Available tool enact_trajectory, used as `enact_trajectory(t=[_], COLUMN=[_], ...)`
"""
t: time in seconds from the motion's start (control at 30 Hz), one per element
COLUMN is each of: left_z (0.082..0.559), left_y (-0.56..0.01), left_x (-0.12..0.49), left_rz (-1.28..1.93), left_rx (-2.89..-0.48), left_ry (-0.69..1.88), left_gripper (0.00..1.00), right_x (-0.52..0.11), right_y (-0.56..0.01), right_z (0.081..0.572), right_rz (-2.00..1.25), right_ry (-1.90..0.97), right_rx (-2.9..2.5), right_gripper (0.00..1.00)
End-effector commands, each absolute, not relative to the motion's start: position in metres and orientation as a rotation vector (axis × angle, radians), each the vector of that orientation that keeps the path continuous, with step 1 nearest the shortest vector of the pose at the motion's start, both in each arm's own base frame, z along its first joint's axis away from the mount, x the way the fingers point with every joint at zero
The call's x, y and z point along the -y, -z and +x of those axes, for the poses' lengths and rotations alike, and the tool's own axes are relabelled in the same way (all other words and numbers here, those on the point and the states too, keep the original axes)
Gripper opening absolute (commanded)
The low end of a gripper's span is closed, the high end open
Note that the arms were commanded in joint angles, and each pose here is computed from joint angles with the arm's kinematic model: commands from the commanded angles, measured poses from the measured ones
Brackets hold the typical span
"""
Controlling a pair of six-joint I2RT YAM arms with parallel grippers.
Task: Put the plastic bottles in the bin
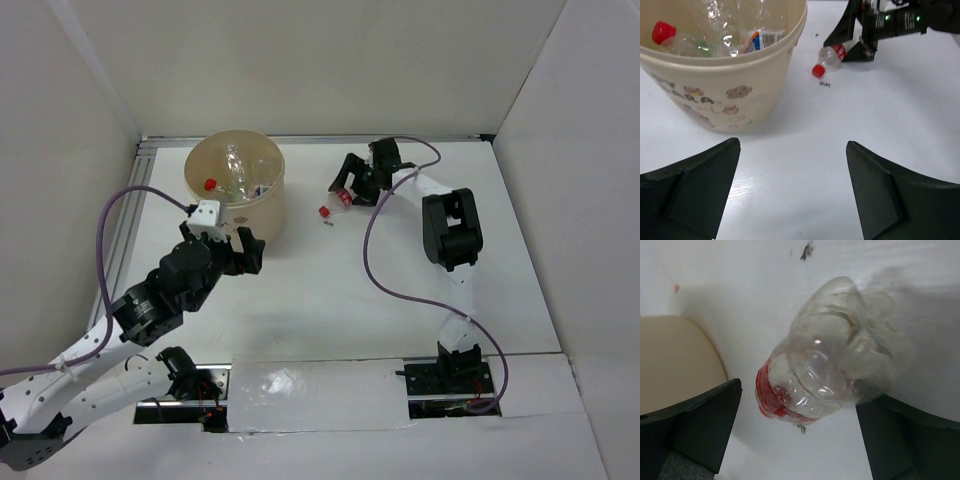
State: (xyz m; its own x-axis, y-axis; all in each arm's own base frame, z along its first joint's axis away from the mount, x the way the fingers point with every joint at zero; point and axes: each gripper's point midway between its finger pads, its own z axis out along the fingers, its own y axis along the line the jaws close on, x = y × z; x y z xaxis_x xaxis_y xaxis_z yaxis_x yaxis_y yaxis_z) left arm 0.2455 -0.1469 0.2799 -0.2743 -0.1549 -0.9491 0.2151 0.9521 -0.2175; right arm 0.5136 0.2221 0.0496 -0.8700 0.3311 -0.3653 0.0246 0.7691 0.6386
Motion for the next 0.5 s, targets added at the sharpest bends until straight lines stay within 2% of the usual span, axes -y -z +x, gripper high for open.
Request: enact_trajectory(t=[0.0,0.13,0.17,0.27,0.3,0.33,0.4,0.47], left_z=[0.233,0.226,0.226,0.222,0.221,0.218,0.213,0.206], left_y=[-0.269,-0.264,-0.267,-0.256,-0.243,-0.233,-0.202,-0.181], left_x=[0.135,0.129,0.127,0.126,0.125,0.130,0.134,0.143], left_rz=[-0.070,-0.096,-0.115,-0.111,-0.101,-0.086,-0.075,-0.084], left_rx=[-1.853,-1.877,-1.866,-1.885,-1.910,-1.938,-2.002,-2.060], left_ry=[0.370,0.378,0.384,0.386,0.366,0.388,0.394,0.449], left_gripper=[1.00,1.00,1.00,1.00,1.00,1.00,1.00,1.00], right_x=[-0.205,-0.207,-0.207,-0.205,-0.205,-0.208,-0.212,-0.220], right_y=[-0.033,-0.023,-0.023,-0.019,-0.015,-0.025,-0.036,-0.080], right_z=[0.546,0.551,0.551,0.553,0.549,0.551,0.545,0.548], right_rz=[0.438,0.469,0.470,0.445,0.427,0.363,0.252,0.071], right_ry=[-0.699,-0.636,-0.636,-0.611,-0.616,-0.632,-0.661,-0.748], right_rx=[-2.434,-2.428,-2.428,-2.423,-2.438,-2.420,-2.415,-2.335], right_gripper=[1.00,0.89,0.79,0.60,0.47,0.40,0.26,0.22])
